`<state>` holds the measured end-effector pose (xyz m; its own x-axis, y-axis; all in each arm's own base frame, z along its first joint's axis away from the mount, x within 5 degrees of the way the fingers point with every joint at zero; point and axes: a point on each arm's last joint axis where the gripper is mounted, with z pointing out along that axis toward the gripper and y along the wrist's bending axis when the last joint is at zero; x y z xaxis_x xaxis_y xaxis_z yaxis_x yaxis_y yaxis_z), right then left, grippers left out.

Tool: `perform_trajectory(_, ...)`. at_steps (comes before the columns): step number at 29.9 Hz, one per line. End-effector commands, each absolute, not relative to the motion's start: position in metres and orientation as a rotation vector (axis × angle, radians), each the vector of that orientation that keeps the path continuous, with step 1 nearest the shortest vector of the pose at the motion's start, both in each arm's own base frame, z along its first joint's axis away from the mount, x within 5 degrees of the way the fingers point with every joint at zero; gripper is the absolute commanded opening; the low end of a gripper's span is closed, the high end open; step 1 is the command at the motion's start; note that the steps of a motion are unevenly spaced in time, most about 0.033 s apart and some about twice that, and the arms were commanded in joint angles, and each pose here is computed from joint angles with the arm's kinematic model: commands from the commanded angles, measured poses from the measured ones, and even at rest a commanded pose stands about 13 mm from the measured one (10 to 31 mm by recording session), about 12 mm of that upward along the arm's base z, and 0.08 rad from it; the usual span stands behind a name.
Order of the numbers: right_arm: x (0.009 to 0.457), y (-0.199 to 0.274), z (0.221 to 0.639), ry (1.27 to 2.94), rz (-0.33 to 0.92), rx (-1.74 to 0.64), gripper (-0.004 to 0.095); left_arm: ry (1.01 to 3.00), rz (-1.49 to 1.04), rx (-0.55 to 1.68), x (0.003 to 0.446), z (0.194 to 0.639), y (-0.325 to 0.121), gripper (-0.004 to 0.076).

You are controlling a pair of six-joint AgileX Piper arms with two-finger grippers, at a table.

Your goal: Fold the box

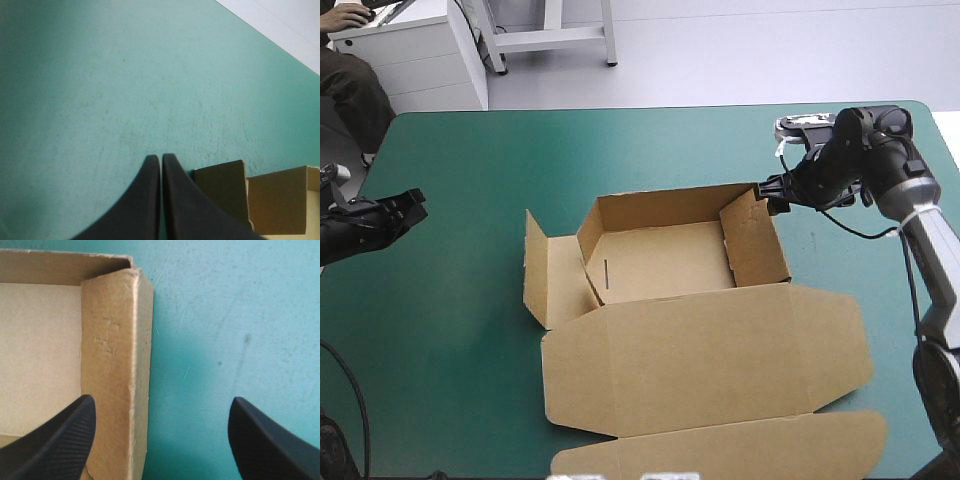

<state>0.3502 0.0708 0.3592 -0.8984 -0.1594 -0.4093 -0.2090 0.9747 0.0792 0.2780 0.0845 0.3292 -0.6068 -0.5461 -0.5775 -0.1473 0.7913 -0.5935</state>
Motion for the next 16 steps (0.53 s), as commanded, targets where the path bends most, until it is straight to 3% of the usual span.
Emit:
perform_trajectory(1, 0.318, 0.074, 0.395, 2.624, 0.138, -0.280, 0.0683, 2.095, -0.655, -0.506, 0.274, 0.349, 0.082, 0.0000)
perform_trajectory(9, 0.298, 0.089, 0.410, 2.580, 0.181, -0.292, 0.0683, 2.105, -0.665, -0.498, 0.274, 0.349, 0.081, 0.0000)
perform_trajectory(16, 0.319, 0.095, 0.372, 2.703, 0.161, -0.294, 0.0683, 2.110, -0.675, -0.500, 0.273, 0.349, 0.080, 0.0000)
